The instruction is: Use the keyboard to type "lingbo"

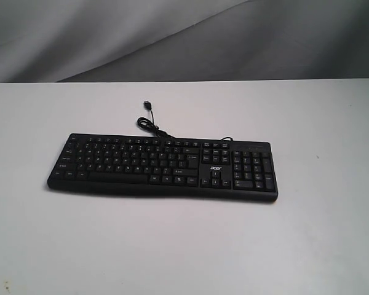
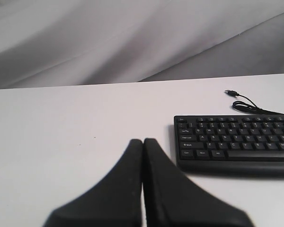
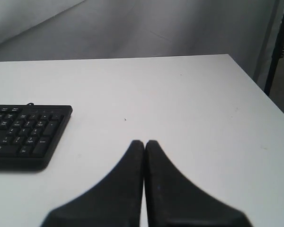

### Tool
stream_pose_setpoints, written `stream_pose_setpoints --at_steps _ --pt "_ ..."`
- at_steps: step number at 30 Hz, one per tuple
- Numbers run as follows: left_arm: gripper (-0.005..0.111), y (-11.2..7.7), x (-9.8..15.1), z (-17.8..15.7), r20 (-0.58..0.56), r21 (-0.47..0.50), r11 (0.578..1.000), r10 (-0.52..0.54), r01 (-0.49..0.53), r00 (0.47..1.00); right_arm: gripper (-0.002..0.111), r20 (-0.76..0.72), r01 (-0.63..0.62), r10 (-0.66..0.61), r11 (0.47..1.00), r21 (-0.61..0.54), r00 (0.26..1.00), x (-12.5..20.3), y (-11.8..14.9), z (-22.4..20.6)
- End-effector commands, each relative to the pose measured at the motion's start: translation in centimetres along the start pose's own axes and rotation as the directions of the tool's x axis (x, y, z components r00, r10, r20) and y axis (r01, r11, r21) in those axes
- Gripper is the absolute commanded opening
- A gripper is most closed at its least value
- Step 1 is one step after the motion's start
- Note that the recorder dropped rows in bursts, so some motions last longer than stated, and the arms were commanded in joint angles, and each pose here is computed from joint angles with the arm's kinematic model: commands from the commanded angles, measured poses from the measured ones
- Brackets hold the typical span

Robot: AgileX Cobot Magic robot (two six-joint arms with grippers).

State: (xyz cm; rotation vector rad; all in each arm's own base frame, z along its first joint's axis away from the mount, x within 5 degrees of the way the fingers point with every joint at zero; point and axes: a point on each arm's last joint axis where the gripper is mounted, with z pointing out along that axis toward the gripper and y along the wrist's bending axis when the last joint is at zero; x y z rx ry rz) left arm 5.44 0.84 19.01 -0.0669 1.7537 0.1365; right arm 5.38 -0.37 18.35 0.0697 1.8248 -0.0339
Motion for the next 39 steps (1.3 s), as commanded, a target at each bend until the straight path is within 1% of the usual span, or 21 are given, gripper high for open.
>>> stream_pose_setpoints --at_steps 1,39 --pt "0.001 -0.02 0.08 0.01 0.006 0.001 1.000 -0.006 0.006 1.000 0.000 0.001 0.012 -0.012 1.000 0.010 1.000 0.12 -0.07 -0.01" --pt "0.001 -0.02 0.08 0.01 0.006 0.001 1.000 -0.006 0.006 1.000 0.000 0.000 0.008 -0.008 1.000 0.009 1.000 0.12 -0.05 -0.01"
